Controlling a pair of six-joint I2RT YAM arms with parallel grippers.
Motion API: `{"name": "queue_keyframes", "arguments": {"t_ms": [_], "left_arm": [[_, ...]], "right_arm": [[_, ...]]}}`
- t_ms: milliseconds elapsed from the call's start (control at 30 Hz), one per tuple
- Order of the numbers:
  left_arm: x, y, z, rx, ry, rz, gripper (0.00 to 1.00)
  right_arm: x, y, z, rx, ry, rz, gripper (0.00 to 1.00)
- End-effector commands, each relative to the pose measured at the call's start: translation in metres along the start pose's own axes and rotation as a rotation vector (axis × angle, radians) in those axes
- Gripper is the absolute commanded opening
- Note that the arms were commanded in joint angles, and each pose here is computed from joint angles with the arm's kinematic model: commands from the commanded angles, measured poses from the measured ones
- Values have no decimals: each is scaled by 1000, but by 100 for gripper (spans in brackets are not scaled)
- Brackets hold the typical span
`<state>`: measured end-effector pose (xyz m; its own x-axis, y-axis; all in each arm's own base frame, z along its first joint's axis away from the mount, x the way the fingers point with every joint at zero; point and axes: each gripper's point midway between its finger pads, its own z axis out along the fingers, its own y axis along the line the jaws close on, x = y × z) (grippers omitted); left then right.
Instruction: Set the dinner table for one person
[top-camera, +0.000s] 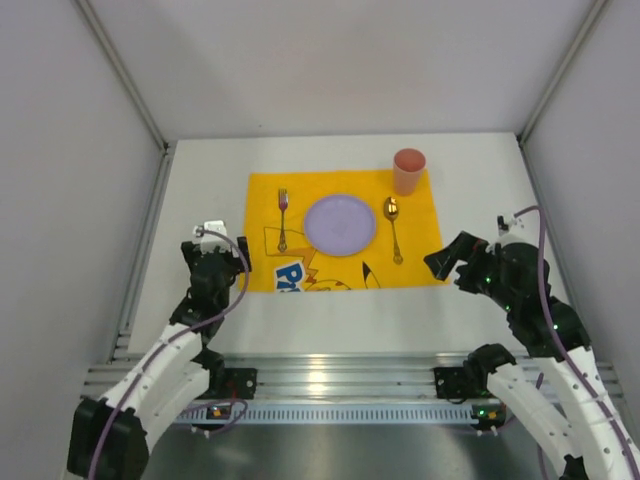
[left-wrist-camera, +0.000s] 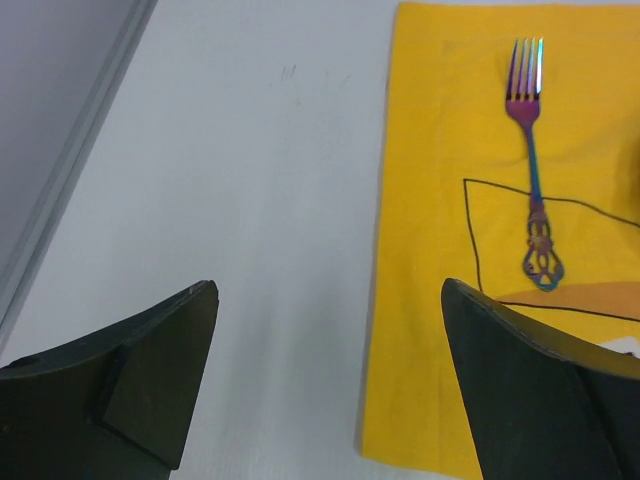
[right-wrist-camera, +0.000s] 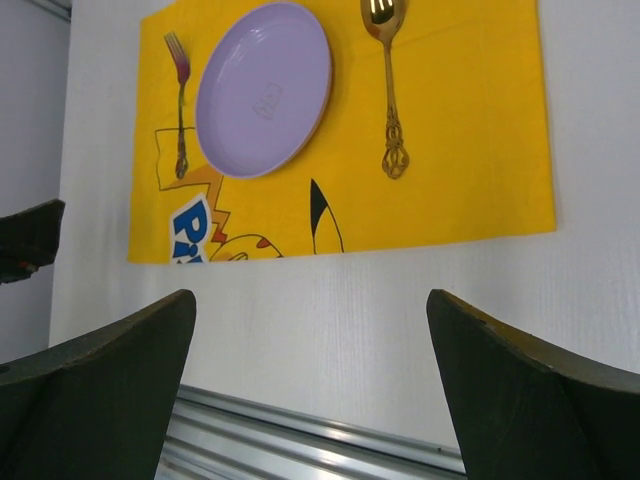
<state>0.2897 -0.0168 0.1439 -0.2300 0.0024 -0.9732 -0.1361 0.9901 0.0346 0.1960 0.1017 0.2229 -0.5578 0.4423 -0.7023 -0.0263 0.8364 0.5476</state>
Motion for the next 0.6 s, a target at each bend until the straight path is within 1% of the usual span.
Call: {"name": "queue_keyframes", "arguments": {"t_ms": [0, 33, 67, 133, 200, 267, 300, 333, 400, 467, 500, 533, 567], "left_arm": [[-27, 3, 21, -55, -146, 15, 99], [-16, 1, 29, -57, -122, 50, 99], [-16, 1, 34, -65, -126, 56, 99], [-12, -3, 49, -66, -132, 41, 99], [-7, -12, 60, -13, -131, 28, 99], [3, -14, 75, -8, -130, 9, 99], [17, -14, 82, -12, -97, 19, 99], [11, -13, 87, -15, -126, 4, 98], [16, -10, 100, -30, -78, 20, 99], [14, -17, 101, 40, -100, 51, 98], [13, -19, 101, 67, -122, 45, 98], [29, -2, 97, 50, -111, 4, 98], [20, 2, 97, 56, -157, -53, 99]], "right_arm": [[-14, 10, -18, -31, -54, -5, 100], [-11, 10, -21, -34, -45, -4, 100], [-13, 11, -25, -41, -52, -5, 100], [-13, 10, -33, -41, -60, -19, 100], [-17, 11, -40, -39, -72, -32, 100], [-18, 11, -46, -29, -62, -53, 100], [-18, 10, -46, -20, -52, -60, 100], [-17, 8, -48, -11, -40, -77, 100], [-21, 11, -52, -9, -38, -92, 100], [-24, 12, -54, -14, -43, -112, 100], [-24, 13, -53, -12, -40, -116, 100], [-25, 12, -52, -10, -40, -120, 100], [-25, 12, -51, -8, -37, -121, 100]]}}
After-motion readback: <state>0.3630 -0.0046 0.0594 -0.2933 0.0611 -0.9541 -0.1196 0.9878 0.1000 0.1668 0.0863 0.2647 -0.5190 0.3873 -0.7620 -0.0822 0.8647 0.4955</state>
